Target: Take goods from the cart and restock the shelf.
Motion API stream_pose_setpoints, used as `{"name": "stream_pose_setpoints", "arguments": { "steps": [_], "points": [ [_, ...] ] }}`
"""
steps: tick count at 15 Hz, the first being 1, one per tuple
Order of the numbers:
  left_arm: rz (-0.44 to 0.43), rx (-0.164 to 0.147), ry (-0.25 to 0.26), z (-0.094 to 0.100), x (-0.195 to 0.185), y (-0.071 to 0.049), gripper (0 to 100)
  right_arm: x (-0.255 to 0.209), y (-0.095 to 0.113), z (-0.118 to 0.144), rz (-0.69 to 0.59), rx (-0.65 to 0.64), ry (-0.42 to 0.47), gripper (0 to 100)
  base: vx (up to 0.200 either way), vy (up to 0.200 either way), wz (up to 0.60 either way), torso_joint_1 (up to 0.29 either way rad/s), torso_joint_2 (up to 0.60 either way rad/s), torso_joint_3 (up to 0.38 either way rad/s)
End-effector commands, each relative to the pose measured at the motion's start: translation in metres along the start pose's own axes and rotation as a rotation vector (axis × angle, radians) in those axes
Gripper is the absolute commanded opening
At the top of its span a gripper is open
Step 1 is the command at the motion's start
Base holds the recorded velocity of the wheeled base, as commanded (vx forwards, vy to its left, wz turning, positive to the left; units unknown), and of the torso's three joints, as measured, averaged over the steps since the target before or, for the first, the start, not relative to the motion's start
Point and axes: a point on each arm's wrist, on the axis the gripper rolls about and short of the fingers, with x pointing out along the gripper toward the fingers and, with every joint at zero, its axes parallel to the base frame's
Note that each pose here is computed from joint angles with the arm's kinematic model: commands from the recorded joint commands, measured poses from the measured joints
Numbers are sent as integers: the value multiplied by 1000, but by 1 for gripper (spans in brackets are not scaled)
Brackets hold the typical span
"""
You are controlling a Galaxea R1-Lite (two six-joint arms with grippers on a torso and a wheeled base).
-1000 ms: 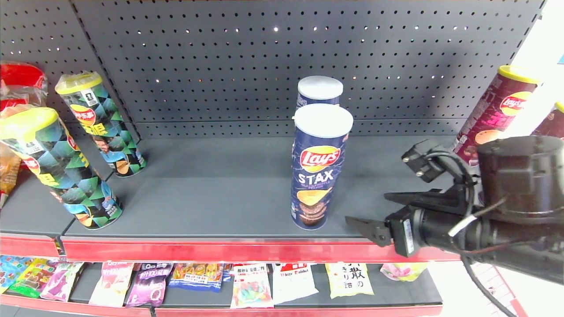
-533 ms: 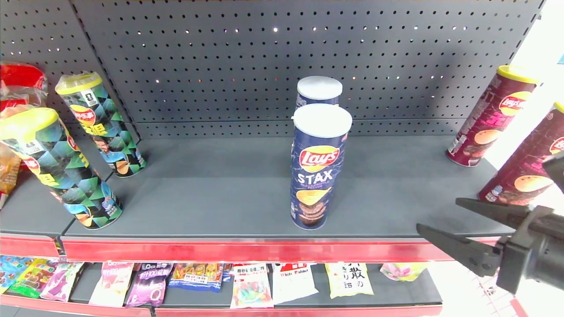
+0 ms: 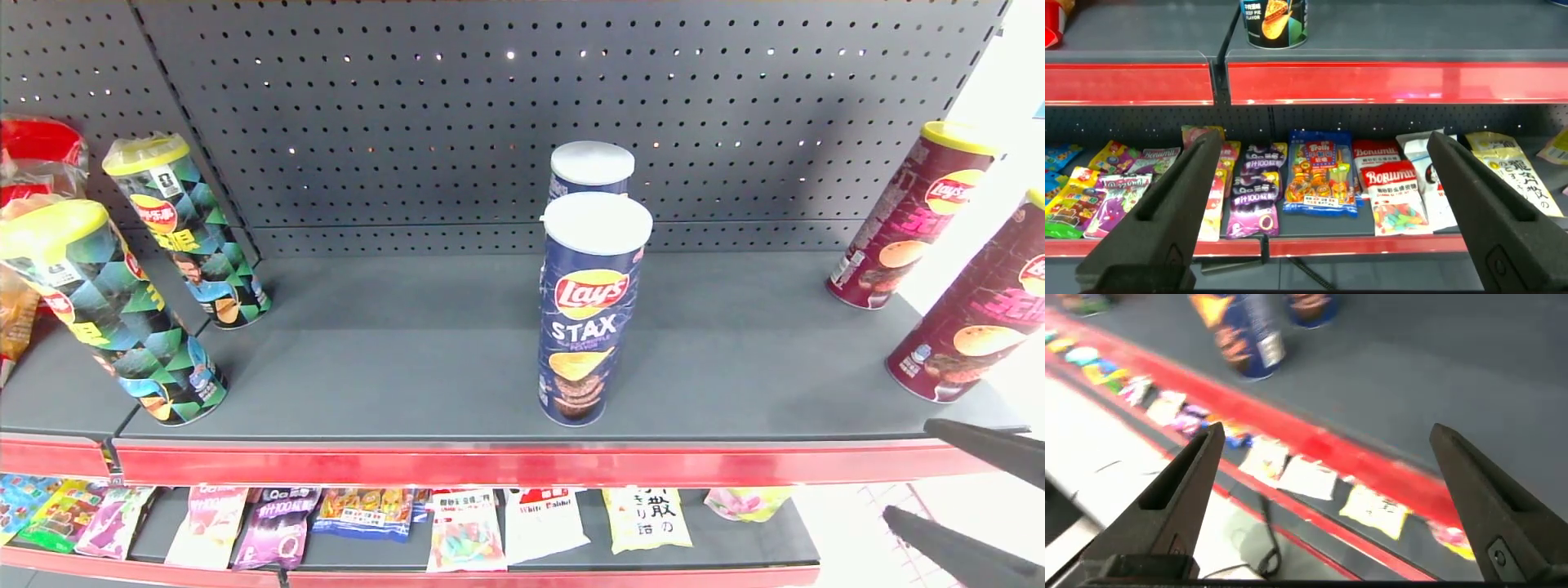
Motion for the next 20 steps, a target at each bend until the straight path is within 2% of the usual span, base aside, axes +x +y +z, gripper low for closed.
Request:
{"name": "stream_pose_setpoints", "arguments": {
  "steps": [1,3,4,6,8,9,10,11,13,14,15,16,18,20],
  "points": [
    [0,-2,1,0,0,0,100,-25,-3,-19,16,-13,-58,100,0,0,0,0,0,0],
    [0,-2,1,0,0,0,100,-40,-5,-39,-37,-21,-42,100,0,0,0,0,0,0],
    [0,0,1,0,0,0,100,-50,-2,-47,-105,-3,-30,100,0,0,0,0,0,0],
    [0,0,1,0,0,0,100,-72,10,-76,-250,-8,-92,100,0,0,0,0,0,0],
    [0,0,1,0,0,0,100,-74,17,-106,-390,-11,-118,100,0,0,0,0,0,0],
    [0,-2,1,0,0,0,100,-72,16,-113,-394,5,-106,100,0,0,0,0,0,0],
    [0,0,1,0,0,0,100,-71,13,-119,-467,45,-102,100,0,0,0,0,0,0],
    [0,-2,1,0,0,0,100,-72,12,-119,-487,64,-115,100,0,0,0,0,0,0],
    [0,-2,1,0,0,0,100,-76,12,-120,-436,45,-154,100,0,0,0,0,0,0],
    [0,0,1,0,0,0,100,-76,12,-120,-460,58,-162,100,0,0,0,0,0,0],
    [0,0,1,0,0,0,100,-79,14,-122,-472,74,-217,100,0,0,0,0,0,0],
    [0,-2,1,0,0,0,100,-79,14,-121,-479,68,-221,100,0,0,0,0,0,0],
    [0,-2,1,0,0,0,100,-79,10,-121,-638,80,-270,100,0,0,0,0,0,0],
    [0,0,1,0,0,0,100,-79,10,-121,-651,58,-265,100,0,0,0,0,0,0]
  ]
}}
